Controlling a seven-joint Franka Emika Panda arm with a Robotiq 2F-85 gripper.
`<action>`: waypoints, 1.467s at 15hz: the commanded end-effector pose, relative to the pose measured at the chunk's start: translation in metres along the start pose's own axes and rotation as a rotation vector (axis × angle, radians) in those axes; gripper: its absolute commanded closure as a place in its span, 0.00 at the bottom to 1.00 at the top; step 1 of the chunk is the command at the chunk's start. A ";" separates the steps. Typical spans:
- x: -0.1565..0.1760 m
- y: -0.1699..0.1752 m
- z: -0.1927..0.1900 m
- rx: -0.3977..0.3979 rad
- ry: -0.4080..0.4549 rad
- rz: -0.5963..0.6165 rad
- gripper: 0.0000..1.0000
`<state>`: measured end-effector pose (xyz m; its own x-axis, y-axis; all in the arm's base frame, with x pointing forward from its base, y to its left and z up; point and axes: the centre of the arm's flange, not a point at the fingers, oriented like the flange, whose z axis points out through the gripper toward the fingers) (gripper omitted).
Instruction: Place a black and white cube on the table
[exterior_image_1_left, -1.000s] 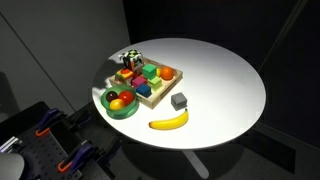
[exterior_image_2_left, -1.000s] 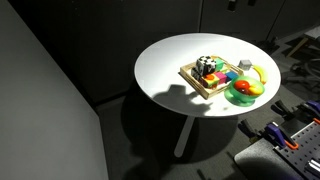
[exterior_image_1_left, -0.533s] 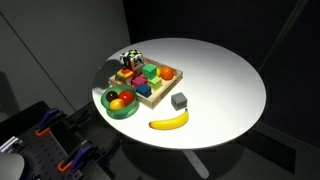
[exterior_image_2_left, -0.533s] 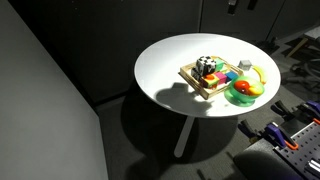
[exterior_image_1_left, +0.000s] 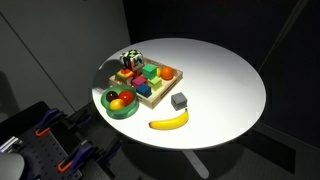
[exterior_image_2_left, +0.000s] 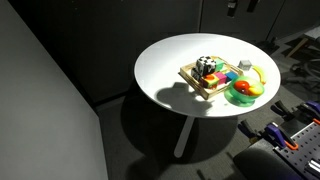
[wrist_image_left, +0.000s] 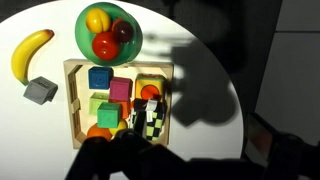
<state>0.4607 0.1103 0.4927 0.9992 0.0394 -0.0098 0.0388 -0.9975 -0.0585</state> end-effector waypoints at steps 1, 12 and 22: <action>0.019 0.008 0.013 -0.009 -0.018 0.034 0.00; 0.057 0.022 0.083 0.017 0.037 0.054 0.00; 0.089 0.042 0.138 -0.008 0.082 0.125 0.00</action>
<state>0.5391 0.0851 0.3610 0.9963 -0.0579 0.0627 -0.0526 -0.9951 -0.0838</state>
